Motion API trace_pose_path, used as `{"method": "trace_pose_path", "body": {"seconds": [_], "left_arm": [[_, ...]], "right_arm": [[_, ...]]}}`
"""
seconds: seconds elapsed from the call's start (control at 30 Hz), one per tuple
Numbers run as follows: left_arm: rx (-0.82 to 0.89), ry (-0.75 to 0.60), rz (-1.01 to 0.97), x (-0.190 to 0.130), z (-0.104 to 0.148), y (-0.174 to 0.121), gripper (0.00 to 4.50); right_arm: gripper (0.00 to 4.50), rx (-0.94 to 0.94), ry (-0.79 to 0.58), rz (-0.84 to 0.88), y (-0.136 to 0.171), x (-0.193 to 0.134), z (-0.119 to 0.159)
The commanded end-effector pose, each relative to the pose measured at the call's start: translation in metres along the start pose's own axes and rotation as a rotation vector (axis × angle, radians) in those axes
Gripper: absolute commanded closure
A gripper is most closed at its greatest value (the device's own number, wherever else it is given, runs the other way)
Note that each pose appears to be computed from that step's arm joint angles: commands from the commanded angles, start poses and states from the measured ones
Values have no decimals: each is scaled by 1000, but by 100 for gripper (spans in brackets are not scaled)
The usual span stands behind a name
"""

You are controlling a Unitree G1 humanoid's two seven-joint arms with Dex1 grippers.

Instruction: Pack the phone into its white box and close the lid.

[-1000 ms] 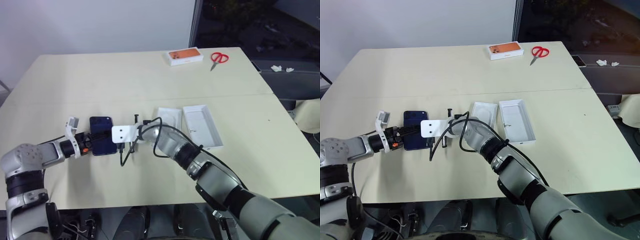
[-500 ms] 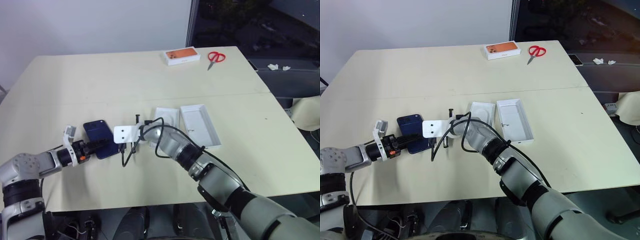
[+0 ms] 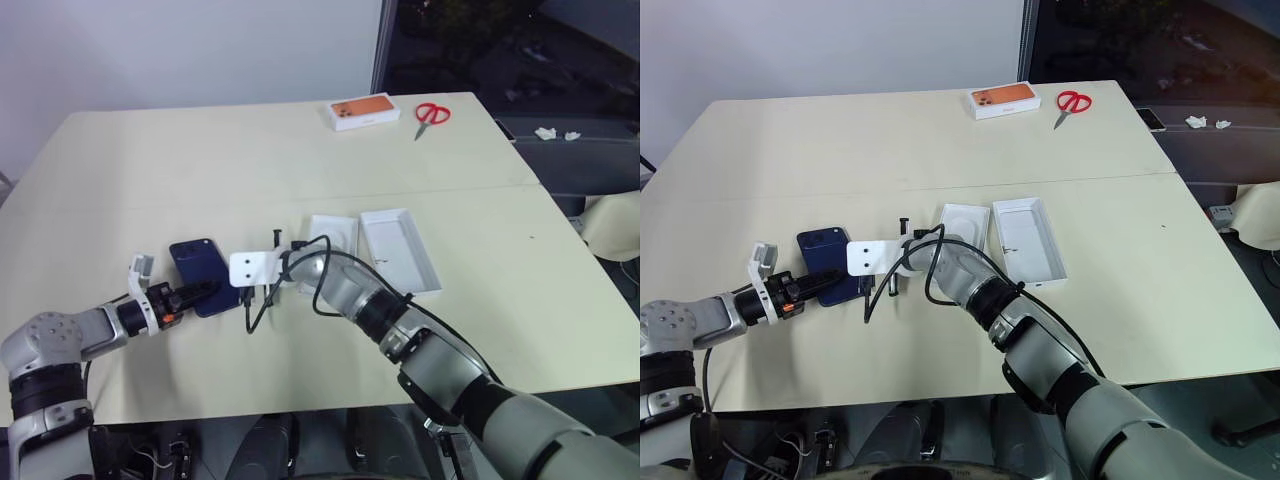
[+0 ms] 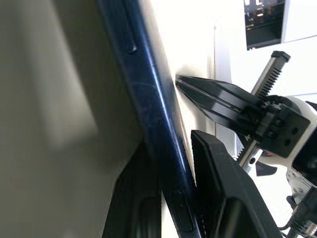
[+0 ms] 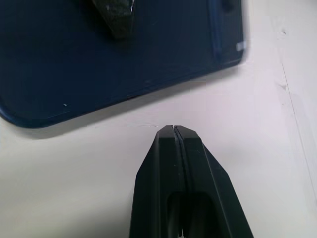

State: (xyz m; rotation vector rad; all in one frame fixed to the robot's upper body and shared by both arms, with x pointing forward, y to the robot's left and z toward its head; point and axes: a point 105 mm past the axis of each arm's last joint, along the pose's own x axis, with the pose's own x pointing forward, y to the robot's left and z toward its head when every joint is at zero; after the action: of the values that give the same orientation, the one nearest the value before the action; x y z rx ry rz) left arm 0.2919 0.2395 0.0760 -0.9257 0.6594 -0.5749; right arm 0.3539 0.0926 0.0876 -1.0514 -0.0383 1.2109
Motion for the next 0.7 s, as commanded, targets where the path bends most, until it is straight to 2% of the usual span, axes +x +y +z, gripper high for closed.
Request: {"method": "trace_pose_path", "body": {"seconds": [0.03,0.2,0.27,0.37,0.47,0.6,0.7], "left_arm": [[-10,-20,2,-4,3,1,411],[-38,-21,-31,-4,2,-2,411],[-40,-23,-39,-3,2,-4,443],[-44,-27,-59,-2,4,-7,443],[5,-48,-75,1,6,-13,443],[38,-98,-212,0,14,-38,443],[76,-142,-315,-4,19,-56,443]], "right_arm": [[450,-10,-13,-16,-5,-4,4],[450,-10,-15,-29,-10,-7,3],[450,-4,-18,-35,-12,-10,4],[450,10,-28,-47,-16,-14,5],[450,104,-92,-73,-30,-26,14],[450,295,-300,-115,-56,-63,39],[450,539,-506,-110,-78,-102,56]]}}
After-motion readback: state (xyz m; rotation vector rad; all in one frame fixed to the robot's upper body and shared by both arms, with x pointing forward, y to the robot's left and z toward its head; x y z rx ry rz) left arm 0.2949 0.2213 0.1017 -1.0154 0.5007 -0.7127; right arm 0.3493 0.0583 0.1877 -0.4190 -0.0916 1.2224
